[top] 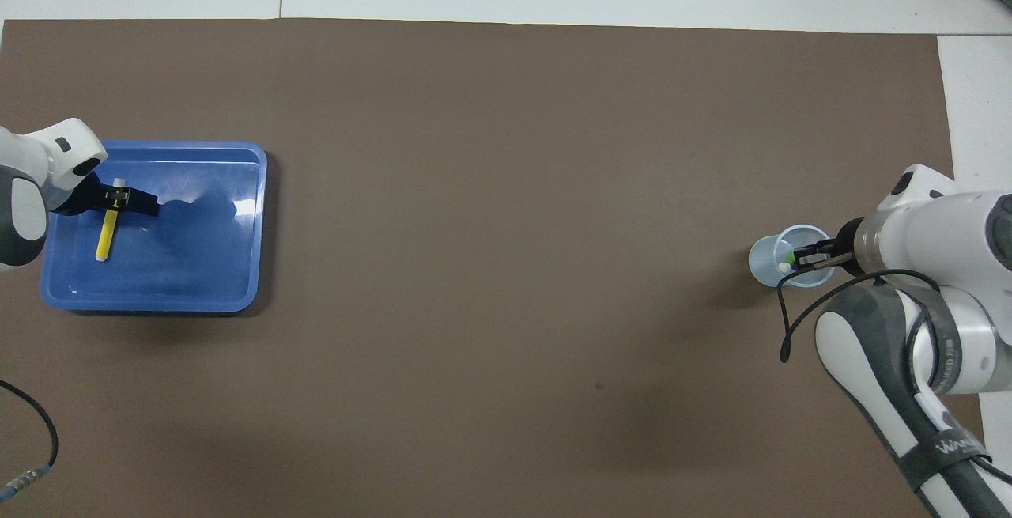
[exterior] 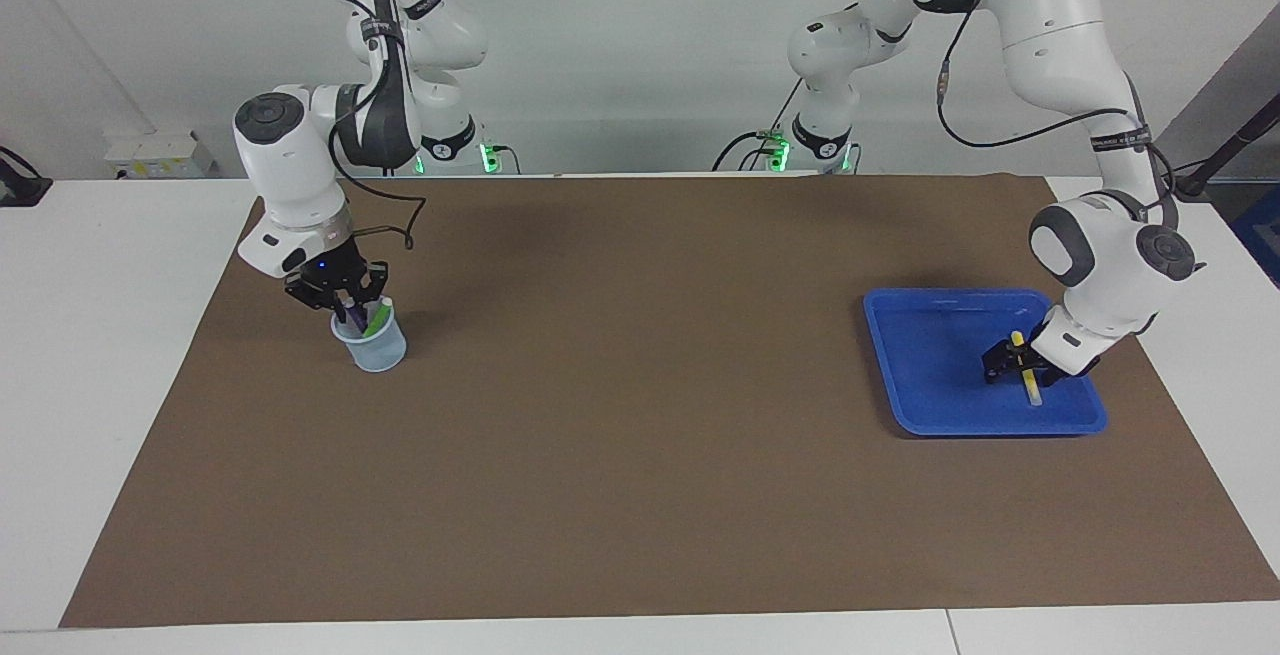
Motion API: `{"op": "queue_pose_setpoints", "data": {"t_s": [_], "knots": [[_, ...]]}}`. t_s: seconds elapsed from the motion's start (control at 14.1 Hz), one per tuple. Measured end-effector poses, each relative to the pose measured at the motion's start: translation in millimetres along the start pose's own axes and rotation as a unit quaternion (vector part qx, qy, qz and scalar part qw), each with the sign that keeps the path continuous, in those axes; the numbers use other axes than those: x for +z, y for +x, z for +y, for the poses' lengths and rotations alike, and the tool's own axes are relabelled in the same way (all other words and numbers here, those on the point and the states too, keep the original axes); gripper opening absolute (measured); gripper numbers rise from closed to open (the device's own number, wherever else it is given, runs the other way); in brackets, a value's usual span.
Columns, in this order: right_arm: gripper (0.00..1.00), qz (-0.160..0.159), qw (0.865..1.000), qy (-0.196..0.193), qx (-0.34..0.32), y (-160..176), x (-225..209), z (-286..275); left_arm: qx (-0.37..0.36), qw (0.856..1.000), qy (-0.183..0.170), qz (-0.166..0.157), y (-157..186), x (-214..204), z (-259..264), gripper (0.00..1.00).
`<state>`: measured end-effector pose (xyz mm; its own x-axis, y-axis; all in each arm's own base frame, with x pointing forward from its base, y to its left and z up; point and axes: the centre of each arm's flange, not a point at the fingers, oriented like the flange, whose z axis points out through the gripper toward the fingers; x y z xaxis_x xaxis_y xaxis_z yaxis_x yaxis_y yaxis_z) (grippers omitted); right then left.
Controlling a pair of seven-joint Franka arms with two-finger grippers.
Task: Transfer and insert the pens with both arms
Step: 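Release the purple pen while the left gripper grasps the yellow pen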
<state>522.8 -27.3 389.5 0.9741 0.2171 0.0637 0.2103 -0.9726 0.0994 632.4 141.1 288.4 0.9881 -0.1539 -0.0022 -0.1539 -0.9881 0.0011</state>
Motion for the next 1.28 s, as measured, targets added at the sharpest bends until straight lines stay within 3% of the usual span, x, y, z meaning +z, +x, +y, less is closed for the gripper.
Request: {"op": "queue_pose_setpoints", "data": {"t_s": [0.28,0.35,0.5,0.57,0.64,0.71,0.92,1.06,1.21,1.28], "knots": [[0.93,-0.007,1.000,0.001,0.002,0.2,-3.9,2.1,0.002,1.000,-0.002,-0.011,-3.2,-0.2,-1.0,1.00],[1.00,-0.016,1.000,0.002,0.001,0.7,-8.5,1.7,0.006,1.000,-0.001,-0.014,-4.0,0.0,-1.3,1.00],[1.00,-0.029,1.000,0.003,-0.002,4.0,-25.1,-0.3,0.010,1.000,-0.001,-0.016,-4.6,0.1,-1.8,1.00],[1.00,-0.032,0.999,0.003,-0.002,4.8,-32.9,-0.8,0.011,1.000,-0.001,-0.016,-4.7,-1.3,-1.3,0.91],[1.00,-0.034,0.999,0.003,-0.002,4.4,-38.3,-1.0,0.011,1.000,0.000,-0.017,-5.1,-3.0,-1.4,0.91],[1.00,-0.035,0.999,0.003,-0.002,3.5,-42.1,-1.1,0.011,1.000,-0.001,-0.018,-5.5,-3.9,-1.1,0.85],[1.00,-0.057,0.998,0.006,-0.001,1.3,-54.2,-0.8,0.012,1.000,0.000,-0.018,-5.7,-11.4,1.0,0.41],[1.00,-0.069,0.998,0.011,-0.004,5.1,-72.8,-6.2,0.012,1.000,0.000,-0.019,-6.2,-11.2,0.5,0.38],[1.00,-0.072,0.997,0.037,0.002,7.6,-92.6,-14.8,0.013,1.000,-0.001,-0.020,-6.2,-12.2,1.7,0.17],[1.00,-0.070,0.996,0.053,0.007,7.7,-97.9,-18.9,0.013,1.000,-0.001,-0.021,-6.4,-12.3,1.4,0.17]]}}
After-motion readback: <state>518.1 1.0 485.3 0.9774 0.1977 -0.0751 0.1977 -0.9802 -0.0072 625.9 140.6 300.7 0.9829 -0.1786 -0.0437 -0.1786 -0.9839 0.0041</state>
